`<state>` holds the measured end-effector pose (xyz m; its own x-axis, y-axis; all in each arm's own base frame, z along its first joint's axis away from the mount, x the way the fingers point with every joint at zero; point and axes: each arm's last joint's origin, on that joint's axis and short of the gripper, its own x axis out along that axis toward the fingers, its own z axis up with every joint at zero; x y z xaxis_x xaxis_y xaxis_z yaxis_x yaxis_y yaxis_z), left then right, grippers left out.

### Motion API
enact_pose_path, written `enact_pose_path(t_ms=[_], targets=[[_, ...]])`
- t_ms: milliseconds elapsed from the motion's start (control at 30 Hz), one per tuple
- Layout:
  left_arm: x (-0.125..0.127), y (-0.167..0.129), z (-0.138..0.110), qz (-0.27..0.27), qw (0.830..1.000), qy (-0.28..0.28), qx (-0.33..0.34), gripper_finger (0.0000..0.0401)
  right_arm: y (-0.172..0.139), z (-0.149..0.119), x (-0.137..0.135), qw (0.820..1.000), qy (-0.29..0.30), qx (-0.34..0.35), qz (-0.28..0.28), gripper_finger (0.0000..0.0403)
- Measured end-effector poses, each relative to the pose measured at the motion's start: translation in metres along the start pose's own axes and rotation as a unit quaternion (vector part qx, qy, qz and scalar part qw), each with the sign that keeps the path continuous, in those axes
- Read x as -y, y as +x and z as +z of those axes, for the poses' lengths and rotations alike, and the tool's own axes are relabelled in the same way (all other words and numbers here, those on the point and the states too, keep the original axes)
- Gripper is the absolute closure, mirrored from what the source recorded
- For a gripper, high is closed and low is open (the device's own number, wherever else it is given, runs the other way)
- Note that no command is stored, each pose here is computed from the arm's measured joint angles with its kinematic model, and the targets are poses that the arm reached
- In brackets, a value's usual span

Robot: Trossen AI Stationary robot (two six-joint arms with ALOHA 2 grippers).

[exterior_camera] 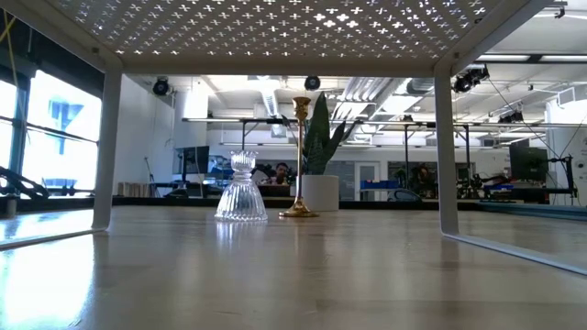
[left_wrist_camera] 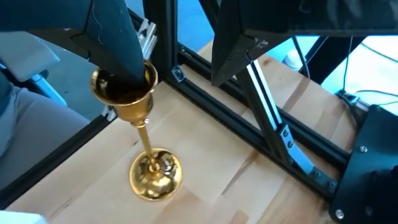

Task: Pick & Place candle stick holders
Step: Put the bottom gold candle holder on the shelf

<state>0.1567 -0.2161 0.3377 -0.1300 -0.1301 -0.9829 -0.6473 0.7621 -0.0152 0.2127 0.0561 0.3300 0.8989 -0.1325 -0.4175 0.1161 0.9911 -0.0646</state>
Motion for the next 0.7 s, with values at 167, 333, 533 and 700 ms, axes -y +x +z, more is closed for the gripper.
enact_pose_path(t_ms=[167,333,533,700], targets=[[0.000,0.002,0.001,0.004,1.000,-0.001,0.004,0.0222,0.000,0.000,0.000,1.000,0.000,0.000,0.000,0.0346],[0.000,0.002,0.002,0.003,0.999,-0.001,0.035,0.0222,0.000,0.000,0.000,1.000,0.000,0.000,0.000,0.0348],[-0.002,0.014,0.004,0.023,0.999,-0.011,0.019,0.0222,0.000,0.000,0.000,1.000,0.000,0.000,0.000,0.0346],[-0.001,0.022,0.004,0.025,1.000,-0.018,0.005,0.0222,0.000,0.000,0.000,1.000,0.000,0.000,0.000,0.0347]])
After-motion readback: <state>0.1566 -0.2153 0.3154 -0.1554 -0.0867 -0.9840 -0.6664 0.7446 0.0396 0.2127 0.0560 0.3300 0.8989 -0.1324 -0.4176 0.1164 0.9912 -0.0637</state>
